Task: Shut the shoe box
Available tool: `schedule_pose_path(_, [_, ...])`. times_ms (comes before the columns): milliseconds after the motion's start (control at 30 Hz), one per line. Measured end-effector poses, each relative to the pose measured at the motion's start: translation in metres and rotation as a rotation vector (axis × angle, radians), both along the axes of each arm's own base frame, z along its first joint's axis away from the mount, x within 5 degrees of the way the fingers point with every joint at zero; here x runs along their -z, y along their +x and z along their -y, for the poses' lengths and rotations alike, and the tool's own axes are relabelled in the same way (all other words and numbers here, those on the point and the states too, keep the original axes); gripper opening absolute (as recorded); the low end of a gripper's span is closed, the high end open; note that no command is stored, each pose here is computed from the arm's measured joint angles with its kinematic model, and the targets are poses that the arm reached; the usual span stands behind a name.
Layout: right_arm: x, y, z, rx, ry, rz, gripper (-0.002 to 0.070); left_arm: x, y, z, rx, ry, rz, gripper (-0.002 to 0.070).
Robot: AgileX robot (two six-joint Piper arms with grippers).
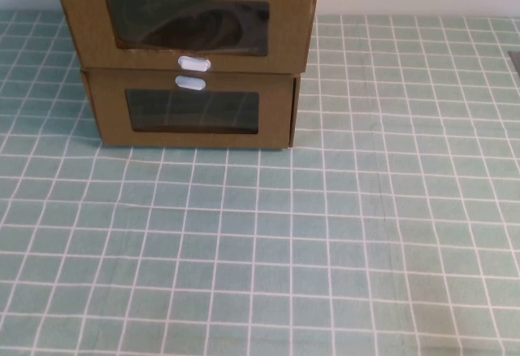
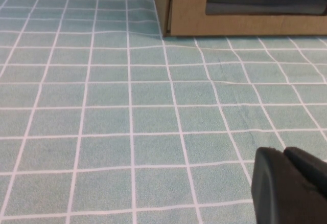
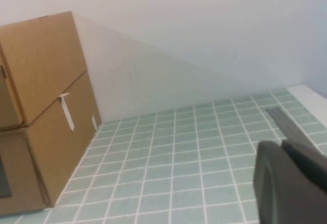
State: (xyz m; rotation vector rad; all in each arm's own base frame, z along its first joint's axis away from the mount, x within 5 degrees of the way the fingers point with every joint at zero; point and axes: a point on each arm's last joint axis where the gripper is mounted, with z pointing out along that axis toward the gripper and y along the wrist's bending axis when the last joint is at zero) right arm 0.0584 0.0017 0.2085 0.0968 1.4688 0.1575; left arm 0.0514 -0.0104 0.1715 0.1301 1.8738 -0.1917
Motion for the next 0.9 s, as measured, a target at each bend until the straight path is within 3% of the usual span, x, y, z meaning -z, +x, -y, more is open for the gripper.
schedule_pose_path(167, [0.005,-0.002,0.000,0.010,-0.111,-0.039,-0.0015,0.000,0.000,0.000,0.000,0.000,0.000,-0.0005])
schedule_pose_path(467, [0.034,-0.005,-0.003,-0.042,-0.139,-0.356,-0.0015,0.000,0.000,0.000,0.000,0.000,0.000,-0.0005])
schedule_pose_path(900, [0.035,-0.005,-0.004,-0.057,-0.095,-0.373,-0.0015,0.000,0.000,0.000,0.000,0.000,0.000,-0.0005])
